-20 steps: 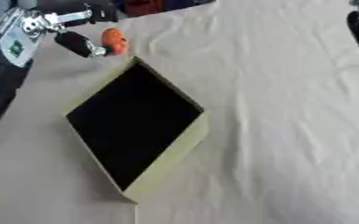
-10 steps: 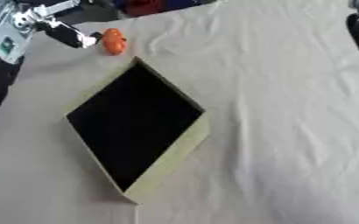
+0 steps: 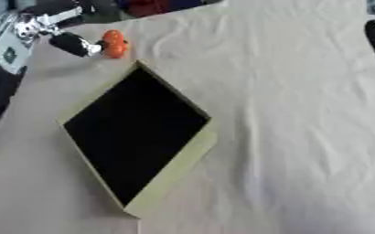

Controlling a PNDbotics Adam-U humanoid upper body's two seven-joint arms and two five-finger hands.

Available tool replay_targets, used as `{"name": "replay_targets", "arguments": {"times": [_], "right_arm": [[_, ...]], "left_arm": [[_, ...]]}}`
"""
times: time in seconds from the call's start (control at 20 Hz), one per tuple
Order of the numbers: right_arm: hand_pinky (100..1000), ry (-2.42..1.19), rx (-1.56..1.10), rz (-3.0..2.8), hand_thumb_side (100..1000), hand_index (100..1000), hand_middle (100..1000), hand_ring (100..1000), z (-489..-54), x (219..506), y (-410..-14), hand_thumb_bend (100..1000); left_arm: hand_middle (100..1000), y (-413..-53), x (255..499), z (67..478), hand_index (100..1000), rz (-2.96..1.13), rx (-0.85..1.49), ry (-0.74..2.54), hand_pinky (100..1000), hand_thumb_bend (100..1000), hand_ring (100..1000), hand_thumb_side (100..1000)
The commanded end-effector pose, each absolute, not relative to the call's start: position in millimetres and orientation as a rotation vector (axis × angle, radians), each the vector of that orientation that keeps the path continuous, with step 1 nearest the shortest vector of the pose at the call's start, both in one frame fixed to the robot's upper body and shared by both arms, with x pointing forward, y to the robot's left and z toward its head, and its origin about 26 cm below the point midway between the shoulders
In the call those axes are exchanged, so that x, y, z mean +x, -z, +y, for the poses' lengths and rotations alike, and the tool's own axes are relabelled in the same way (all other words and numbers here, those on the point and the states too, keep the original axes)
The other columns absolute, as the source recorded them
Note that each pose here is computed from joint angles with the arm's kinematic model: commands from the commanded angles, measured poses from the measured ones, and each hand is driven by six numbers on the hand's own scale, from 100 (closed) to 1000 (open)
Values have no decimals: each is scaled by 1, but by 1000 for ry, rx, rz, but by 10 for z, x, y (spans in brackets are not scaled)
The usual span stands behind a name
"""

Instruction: Pick up objects on the table and place them in the box.

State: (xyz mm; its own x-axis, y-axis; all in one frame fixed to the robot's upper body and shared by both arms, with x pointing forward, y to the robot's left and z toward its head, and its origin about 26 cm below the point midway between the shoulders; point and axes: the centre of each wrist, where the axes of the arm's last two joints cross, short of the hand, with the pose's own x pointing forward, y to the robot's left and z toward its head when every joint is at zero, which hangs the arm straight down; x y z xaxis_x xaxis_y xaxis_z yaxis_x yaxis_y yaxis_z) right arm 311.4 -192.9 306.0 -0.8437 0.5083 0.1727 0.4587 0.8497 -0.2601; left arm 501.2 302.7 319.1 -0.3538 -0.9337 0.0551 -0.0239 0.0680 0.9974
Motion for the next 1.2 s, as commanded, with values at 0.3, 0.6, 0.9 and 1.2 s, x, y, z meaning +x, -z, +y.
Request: {"name": "replay_targets", "arguments": {"times": [0.3, 0.6, 0.9, 1.2], "right_arm": [[695, -285, -730, -2828, 757, 765, 598, 823, -1947, 3073, -3144, 100], [693, -269, -730, -2828, 760, 765, 596, 824, -1958, 3073, -3149, 100], [693, -245, -736, -2828, 762, 765, 595, 824, -1968, 3075, -3149, 100], [692, -236, -738, -2828, 764, 764, 592, 824, -1971, 3075, -3148, 100]], "left_arm": [[907, -3391, 4968, 3120, 932, -1528, 1053, 1359, 861, 282, 935, 383], [886, -3303, 4995, 3141, 909, -1470, 1079, 1362, 841, 251, 925, 424], [871, -3238, 5013, 3142, 862, -1439, 1046, 1376, 819, 183, 914, 446], [825, -3221, 5017, 3134, 770, -1451, 1042, 1356, 757, 100, 868, 404]]}}
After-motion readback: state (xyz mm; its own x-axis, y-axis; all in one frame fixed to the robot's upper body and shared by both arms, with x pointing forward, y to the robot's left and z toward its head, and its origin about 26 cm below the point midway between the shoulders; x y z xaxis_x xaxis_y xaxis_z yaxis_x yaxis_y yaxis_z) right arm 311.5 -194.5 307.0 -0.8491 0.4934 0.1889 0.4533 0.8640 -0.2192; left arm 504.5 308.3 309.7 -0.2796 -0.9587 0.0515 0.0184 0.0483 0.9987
